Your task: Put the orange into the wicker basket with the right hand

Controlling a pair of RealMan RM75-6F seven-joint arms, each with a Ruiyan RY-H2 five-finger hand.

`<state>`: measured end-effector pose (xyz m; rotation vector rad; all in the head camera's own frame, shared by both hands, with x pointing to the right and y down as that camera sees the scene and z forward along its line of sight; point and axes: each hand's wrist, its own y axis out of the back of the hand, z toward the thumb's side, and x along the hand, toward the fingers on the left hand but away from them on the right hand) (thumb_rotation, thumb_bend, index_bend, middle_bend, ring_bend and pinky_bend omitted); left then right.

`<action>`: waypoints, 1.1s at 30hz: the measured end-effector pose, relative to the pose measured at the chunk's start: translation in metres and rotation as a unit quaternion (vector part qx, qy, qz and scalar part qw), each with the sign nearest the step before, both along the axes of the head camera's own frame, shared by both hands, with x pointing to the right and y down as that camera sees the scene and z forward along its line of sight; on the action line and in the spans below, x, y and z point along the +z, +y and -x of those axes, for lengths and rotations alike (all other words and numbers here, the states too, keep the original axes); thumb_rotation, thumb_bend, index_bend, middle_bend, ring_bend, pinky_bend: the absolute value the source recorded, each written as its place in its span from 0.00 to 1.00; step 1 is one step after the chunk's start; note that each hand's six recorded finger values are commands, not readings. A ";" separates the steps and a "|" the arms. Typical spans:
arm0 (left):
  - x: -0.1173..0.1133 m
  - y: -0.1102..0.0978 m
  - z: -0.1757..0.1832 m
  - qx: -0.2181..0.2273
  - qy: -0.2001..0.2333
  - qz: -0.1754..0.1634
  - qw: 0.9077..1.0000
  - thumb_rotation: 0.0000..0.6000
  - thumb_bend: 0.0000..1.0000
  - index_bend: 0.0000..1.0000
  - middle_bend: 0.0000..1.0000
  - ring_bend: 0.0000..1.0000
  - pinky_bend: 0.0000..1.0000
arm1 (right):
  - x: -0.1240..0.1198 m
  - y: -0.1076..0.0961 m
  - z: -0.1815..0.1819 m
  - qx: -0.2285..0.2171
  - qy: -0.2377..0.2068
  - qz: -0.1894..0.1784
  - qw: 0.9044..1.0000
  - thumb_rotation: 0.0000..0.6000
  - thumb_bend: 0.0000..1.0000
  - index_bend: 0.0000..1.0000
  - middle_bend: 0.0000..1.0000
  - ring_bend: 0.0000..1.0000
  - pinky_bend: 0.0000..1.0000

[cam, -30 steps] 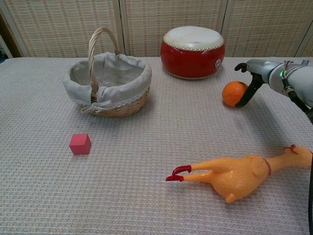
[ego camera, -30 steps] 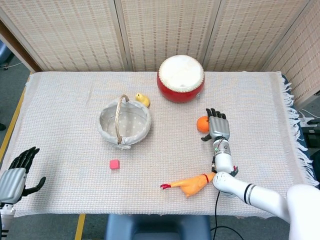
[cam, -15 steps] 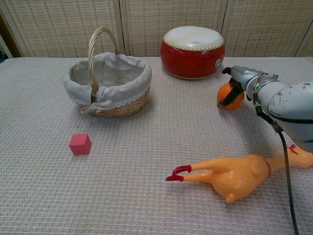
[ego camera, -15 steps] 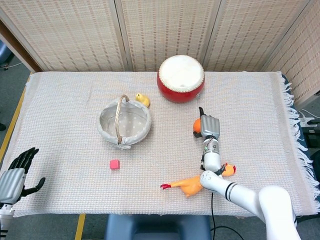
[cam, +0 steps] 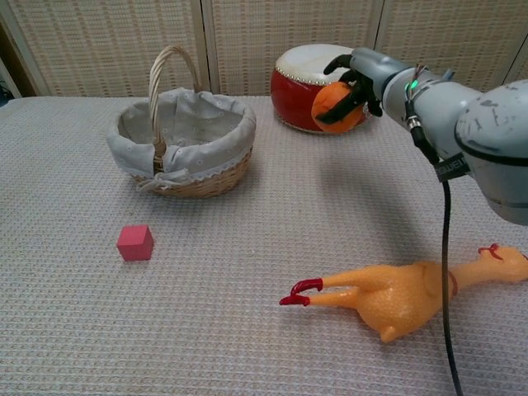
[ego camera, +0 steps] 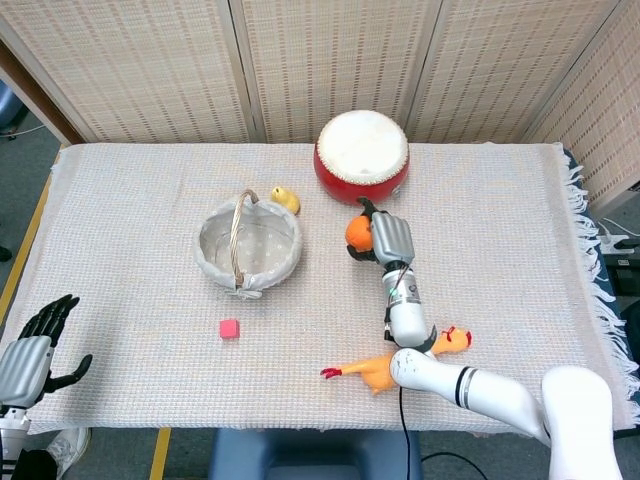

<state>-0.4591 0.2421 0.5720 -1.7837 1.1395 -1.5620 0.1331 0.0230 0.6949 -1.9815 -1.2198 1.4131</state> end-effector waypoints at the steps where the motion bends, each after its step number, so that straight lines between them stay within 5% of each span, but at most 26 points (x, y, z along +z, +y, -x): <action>1: 0.000 0.000 0.000 0.000 0.000 0.000 1.000 1.00 0.34 0.00 0.00 0.00 0.10 | -0.007 -0.003 0.010 -0.005 -0.007 -0.007 1.000 1.00 0.30 0.18 0.67 0.69 0.85; 17: -0.002 0.001 0.004 -0.011 0.006 0.001 1.000 1.00 0.34 0.00 0.00 0.00 0.10 | -0.030 0.010 0.133 -0.069 -0.056 -0.040 0.995 1.00 0.30 0.27 0.65 0.57 0.71; 20: -0.002 0.001 0.005 -0.013 0.007 0.002 1.000 1.00 0.34 0.00 0.00 0.00 0.10 | -0.025 0.015 0.143 -0.075 -0.054 -0.036 0.995 1.00 0.28 0.28 0.41 0.30 0.45; 21: -0.002 0.001 0.005 -0.014 0.007 0.002 1.000 1.00 0.34 0.00 0.00 0.00 0.10 | -0.023 0.016 0.144 -0.079 -0.052 -0.032 0.995 1.00 0.25 0.19 0.24 0.15 0.31; 23: -0.003 0.002 0.006 -0.015 0.007 0.002 1.000 1.00 0.34 0.00 0.00 0.00 0.10 | -0.019 0.020 0.145 -0.086 -0.043 -0.020 0.995 1.00 0.16 0.02 0.04 0.01 0.15; 26: -0.003 0.002 0.005 -0.014 0.009 0.002 1.000 1.00 0.34 0.00 0.00 0.00 0.10 | -0.013 0.023 0.144 -0.090 -0.034 -0.002 0.995 1.00 0.07 0.00 0.00 0.00 0.04; 33: -0.002 0.002 0.004 -0.012 0.008 0.002 1.000 1.00 0.34 0.00 0.00 0.00 0.10 | -0.020 0.019 0.143 -0.090 -0.042 -0.014 0.995 1.00 0.03 0.00 0.00 0.00 0.01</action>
